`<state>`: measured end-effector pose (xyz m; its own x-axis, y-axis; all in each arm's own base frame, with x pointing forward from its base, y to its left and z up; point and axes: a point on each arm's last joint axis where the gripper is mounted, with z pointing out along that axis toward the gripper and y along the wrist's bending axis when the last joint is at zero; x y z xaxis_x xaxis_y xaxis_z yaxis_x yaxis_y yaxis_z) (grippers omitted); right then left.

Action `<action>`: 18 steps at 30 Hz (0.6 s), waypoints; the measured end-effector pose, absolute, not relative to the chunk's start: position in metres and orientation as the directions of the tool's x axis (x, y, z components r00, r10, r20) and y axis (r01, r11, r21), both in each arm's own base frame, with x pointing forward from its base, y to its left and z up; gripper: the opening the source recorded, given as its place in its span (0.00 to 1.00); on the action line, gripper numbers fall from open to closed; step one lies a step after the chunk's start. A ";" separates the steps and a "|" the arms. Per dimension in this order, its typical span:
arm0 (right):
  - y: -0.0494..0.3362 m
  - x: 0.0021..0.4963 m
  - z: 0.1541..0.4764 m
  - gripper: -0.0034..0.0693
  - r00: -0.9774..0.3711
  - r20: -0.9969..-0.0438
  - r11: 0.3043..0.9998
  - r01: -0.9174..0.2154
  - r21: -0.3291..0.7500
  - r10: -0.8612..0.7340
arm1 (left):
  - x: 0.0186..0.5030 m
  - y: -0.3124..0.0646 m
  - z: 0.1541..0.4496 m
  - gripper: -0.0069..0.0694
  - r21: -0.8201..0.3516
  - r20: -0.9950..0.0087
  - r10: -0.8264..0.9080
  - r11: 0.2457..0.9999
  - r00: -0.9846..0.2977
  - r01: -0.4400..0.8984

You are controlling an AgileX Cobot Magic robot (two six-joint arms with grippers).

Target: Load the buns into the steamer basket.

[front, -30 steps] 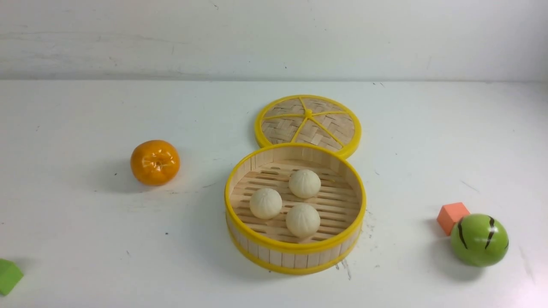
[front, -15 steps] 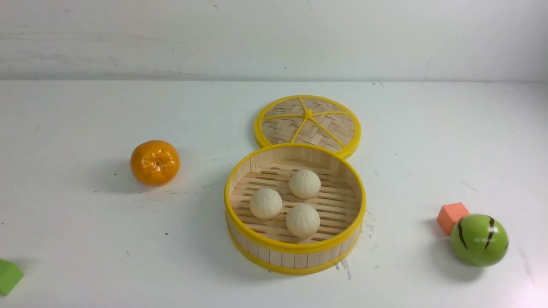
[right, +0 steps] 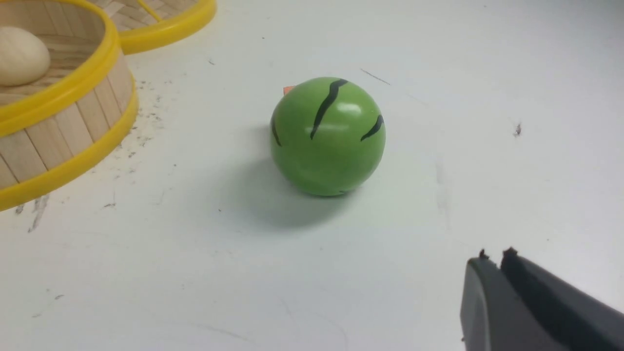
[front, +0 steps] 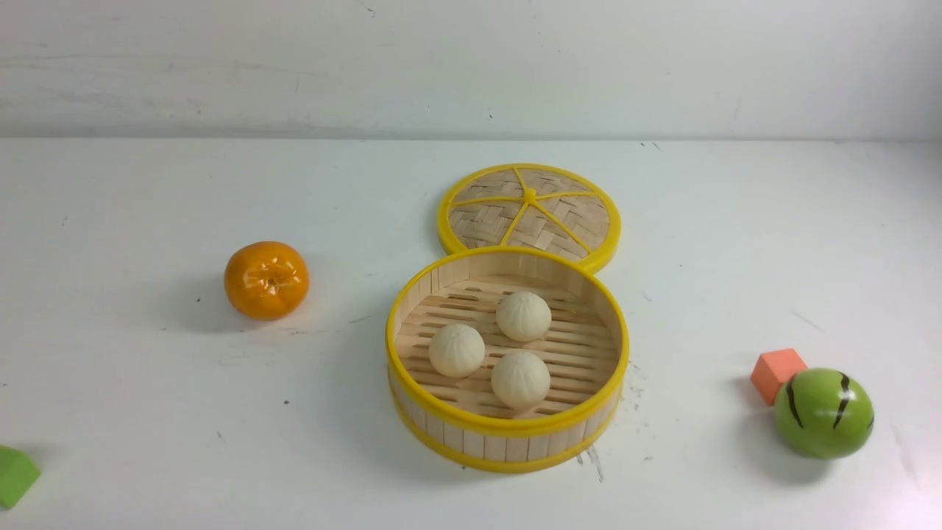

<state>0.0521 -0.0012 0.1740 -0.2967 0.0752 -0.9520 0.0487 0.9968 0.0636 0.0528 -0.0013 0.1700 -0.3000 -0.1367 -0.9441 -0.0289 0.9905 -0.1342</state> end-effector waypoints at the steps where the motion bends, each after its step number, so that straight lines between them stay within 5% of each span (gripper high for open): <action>1: -0.001 0.052 0.174 0.10 -0.297 -0.952 0.997 0.049 0.064 0.075 | 0.053 -0.001 0.170 0.07 -0.134 -0.944 -0.137 0.991 -0.300 -0.029; 18: -0.001 0.052 0.174 0.13 -0.297 -0.952 0.997 0.048 0.063 0.074 | 0.053 -0.001 0.170 0.07 -0.134 -0.944 -0.137 0.991 -0.300 -0.029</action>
<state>0.0521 -0.0012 0.1740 -0.2968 0.0743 -0.9521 0.0485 0.9969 0.0627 0.0528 -0.0013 0.1700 -0.3000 -0.1367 -0.9441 -0.0289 0.9905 -0.1342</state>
